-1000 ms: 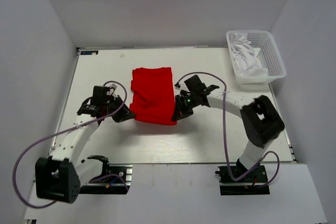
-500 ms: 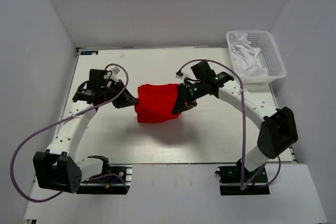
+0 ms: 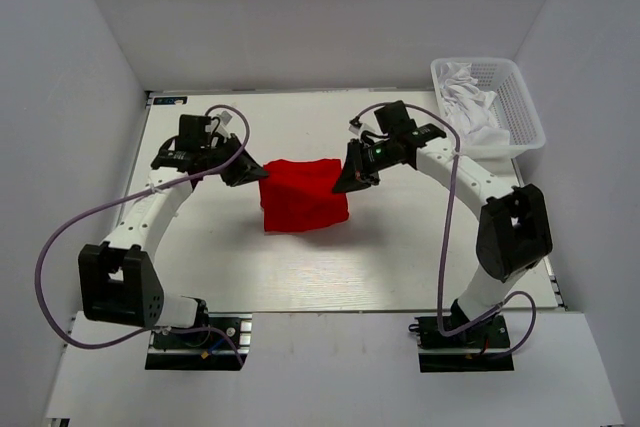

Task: Fold and stack the t-shirts
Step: Fold the long partially folded tshirt into a neat square

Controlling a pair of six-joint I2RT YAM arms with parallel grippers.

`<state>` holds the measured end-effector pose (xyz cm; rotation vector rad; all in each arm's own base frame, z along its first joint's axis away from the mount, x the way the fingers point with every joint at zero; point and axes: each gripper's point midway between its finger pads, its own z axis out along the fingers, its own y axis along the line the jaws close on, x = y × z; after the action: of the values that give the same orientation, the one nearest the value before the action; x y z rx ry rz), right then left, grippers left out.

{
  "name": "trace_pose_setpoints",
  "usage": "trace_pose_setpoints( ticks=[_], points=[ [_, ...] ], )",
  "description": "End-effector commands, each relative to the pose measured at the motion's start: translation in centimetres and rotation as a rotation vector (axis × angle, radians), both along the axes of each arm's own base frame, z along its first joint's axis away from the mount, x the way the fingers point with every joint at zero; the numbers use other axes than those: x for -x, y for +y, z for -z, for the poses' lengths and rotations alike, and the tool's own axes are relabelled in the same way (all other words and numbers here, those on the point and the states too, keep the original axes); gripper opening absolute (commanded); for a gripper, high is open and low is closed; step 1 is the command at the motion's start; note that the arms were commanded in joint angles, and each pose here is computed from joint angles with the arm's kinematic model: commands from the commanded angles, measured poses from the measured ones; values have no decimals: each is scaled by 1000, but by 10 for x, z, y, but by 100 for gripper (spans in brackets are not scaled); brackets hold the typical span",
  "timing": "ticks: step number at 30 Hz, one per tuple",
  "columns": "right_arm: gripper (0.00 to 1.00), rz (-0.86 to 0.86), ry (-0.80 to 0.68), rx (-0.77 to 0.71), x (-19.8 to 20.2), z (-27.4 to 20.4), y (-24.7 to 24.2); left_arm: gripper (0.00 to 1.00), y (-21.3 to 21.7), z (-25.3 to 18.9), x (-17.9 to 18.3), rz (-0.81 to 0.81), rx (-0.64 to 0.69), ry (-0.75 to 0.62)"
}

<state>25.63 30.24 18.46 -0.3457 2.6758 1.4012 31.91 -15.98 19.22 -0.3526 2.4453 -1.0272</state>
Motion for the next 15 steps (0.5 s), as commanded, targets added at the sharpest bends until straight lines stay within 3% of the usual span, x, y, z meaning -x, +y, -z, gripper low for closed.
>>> trace_pose_setpoints(
  ticks=[1,15],
  points=[
    [0,2,-50,-53,-21,-17,4,0,2,-12,-18,-17,2,-63],
    [0,87,-78,-56,-94,11,5,0,7,23,-69,-97,-46,-8]
  ],
)
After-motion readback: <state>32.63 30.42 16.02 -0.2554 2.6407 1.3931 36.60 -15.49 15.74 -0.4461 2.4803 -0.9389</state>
